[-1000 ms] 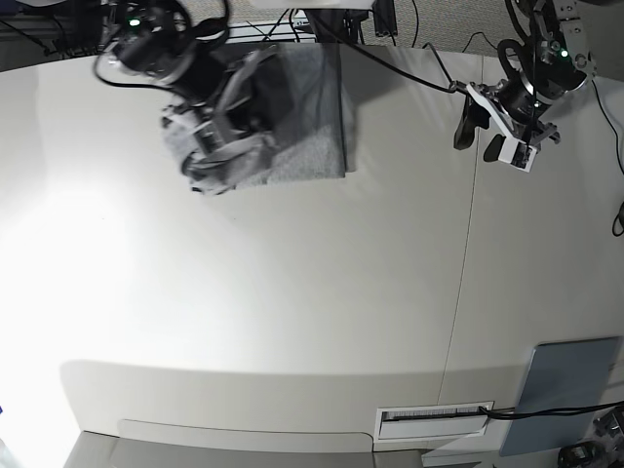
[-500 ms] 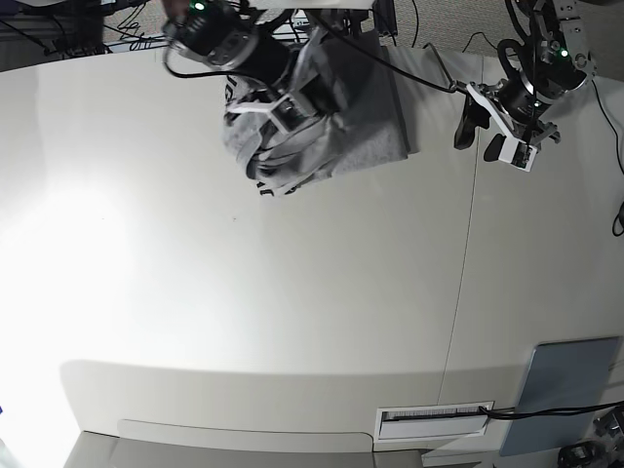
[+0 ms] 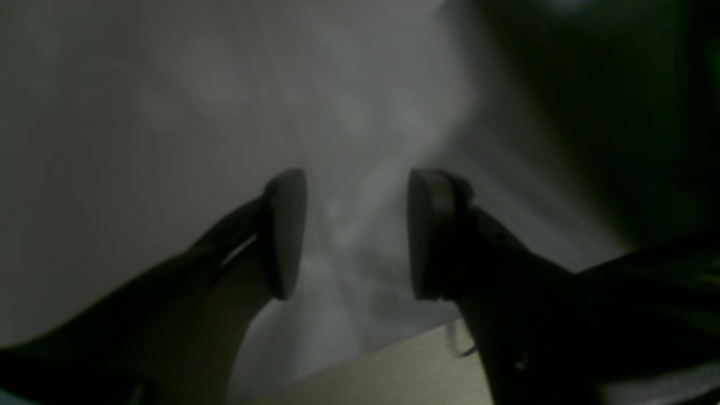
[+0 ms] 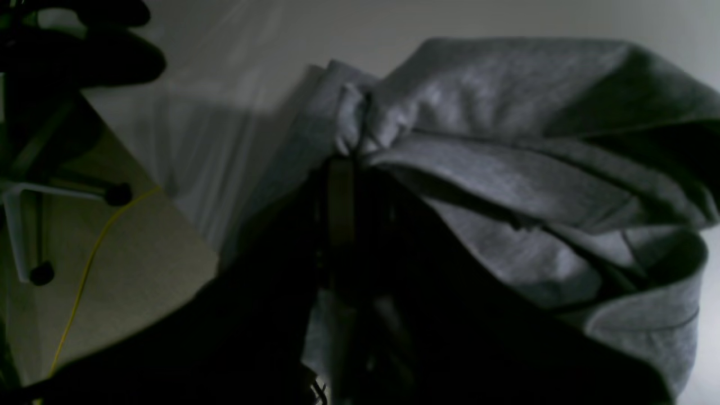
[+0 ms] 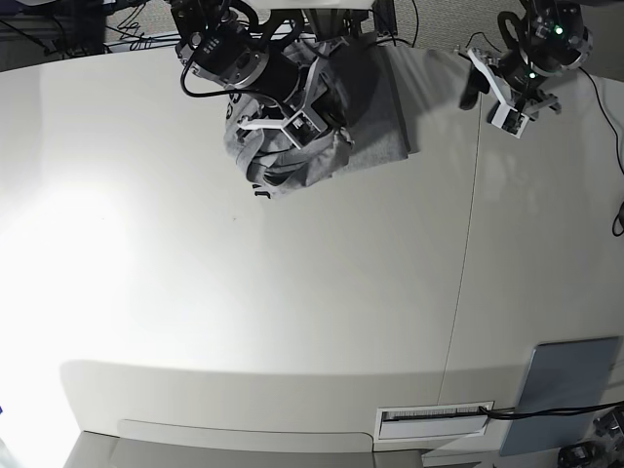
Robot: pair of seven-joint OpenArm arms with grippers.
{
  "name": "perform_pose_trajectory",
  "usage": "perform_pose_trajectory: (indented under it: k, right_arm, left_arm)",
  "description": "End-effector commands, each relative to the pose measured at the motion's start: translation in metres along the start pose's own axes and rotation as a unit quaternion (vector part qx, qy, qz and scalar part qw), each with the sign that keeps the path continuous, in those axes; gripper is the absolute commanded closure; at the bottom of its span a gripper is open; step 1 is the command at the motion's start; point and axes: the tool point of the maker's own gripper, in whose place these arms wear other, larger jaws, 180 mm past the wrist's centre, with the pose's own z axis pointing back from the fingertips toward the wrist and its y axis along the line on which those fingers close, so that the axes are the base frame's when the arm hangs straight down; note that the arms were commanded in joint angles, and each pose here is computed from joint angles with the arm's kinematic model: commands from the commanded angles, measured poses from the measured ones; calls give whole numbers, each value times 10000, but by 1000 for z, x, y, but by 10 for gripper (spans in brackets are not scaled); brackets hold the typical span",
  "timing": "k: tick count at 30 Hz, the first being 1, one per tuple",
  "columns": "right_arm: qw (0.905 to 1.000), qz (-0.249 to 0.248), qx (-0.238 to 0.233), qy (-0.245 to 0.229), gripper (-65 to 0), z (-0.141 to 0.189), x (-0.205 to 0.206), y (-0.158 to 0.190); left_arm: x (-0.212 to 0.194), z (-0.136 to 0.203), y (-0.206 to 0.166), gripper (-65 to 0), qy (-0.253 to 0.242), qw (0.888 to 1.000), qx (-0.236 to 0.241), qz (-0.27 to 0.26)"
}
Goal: Fold the T-shirt properly
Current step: 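Bring the left gripper to the bundle and grasp it beside the right gripper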
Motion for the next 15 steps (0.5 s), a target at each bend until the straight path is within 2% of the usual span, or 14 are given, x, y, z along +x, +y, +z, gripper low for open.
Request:
perform_pose_trajectory:
  k: [1,3,4,7,10,15]
  right_arm:
    - [9996,-15,67,-276,0,3,14,4]
    - [9996,-16,65,-257,0,2,13,4]
    - [9997,-11,58,-254,0,2,13,3]
    - [9997,30,-11,-223,0,2,12,1]
    - [9998,36,-23,-214,0,2,11,1]
    - [9997,-30,-122,-185,0,2,10,-3]
  left_arm:
    - [6,1,0,-274,-154,9998,-80,16]
    - [3,-3,-5,-262,-188,9994,-251,166]
    - [0,-5,-5,-224,-162,9992,-283,228]
    - [1,-12,-10,0,-191,9987,-388,262]
    - [2,-21,-19,0,-184,9979,-573,255]
    - [0,-41,-60,0,-49,9916,-1288,-39]
